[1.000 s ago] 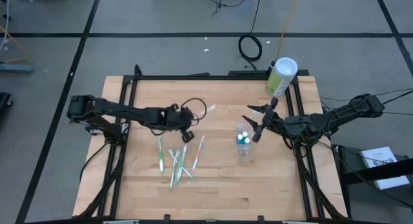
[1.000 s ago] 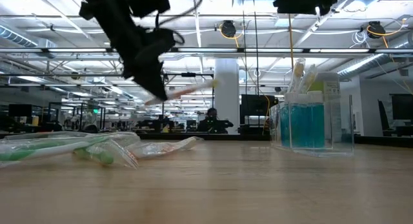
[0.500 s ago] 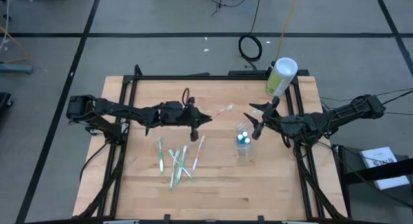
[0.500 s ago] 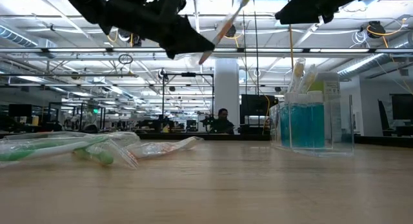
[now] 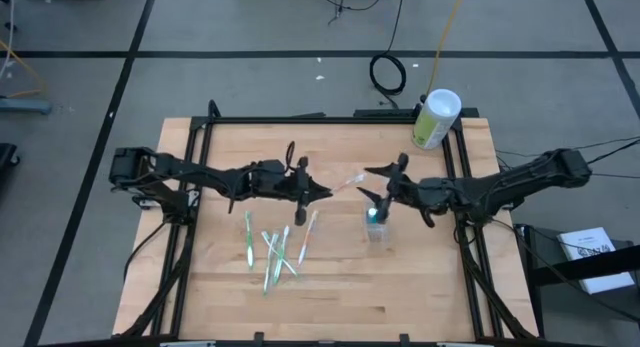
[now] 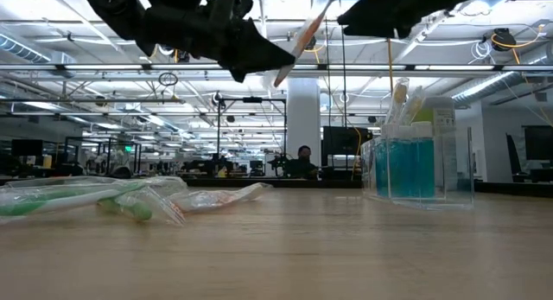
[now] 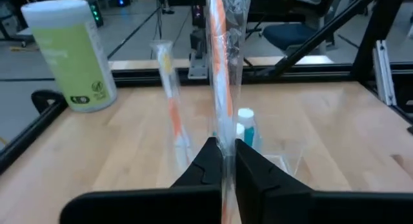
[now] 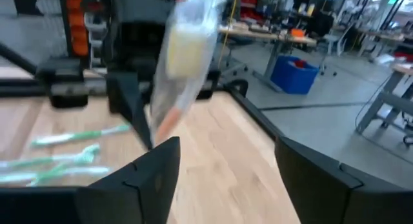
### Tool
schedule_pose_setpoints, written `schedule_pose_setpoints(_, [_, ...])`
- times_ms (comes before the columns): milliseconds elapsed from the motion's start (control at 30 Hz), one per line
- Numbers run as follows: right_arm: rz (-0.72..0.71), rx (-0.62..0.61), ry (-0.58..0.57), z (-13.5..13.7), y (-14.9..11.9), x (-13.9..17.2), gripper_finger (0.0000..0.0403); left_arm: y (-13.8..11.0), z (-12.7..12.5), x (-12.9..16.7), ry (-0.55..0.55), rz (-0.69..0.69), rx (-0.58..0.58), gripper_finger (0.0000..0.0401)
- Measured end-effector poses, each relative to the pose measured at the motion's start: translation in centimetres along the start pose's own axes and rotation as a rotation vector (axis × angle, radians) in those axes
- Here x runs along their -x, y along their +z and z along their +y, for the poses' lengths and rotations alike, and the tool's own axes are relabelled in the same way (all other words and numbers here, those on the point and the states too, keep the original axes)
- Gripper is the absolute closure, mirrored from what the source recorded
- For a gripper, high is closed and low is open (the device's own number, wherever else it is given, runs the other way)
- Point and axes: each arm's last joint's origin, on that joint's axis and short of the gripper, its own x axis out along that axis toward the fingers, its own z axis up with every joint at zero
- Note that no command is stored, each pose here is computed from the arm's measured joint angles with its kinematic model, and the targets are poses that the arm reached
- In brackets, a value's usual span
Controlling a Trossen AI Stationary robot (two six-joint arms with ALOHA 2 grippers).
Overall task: Pick & Place toothbrushing station
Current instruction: Put the orange toothbrush into the top of the transparent organizer
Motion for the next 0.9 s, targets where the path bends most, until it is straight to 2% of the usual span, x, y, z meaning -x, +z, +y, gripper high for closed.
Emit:
schedule_pose_setpoints(133, [-0.061,-0.027,-0.006,0.1,0.6,-0.3,0.0143,-0.3,-0.5,-0.3,-0.014,0.010,-0.001,0.0382])
schedule_pose_setpoints(300, [-0.098,-0.041,0.005,0.1,1.0,0.1,0.0150,-0.3,-0.7,-0.3,-0.016,0.008,-0.014,0.0395])
schedule_pose_setpoints(567, [-0.154,-0.097,0.214,0.6,1.6,0.2,0.0160,-0.3,-0.7,-0.3,-0.011,0.015,-0.015,0.0381])
schedule_pose_setpoints(733, [-0.154,-0.105,0.215,0.6,1.5,0.1,0.0160,-0.3,-0.7,-0.3,-0.011,0.016,-0.010,0.0396])
schedule_pose_setpoints(900, [-0.154,-0.101,0.213,0.7,1.5,0.0,0.0161,-0.3,-0.7,-0.3,-0.011,0.015,-0.010,0.0380])
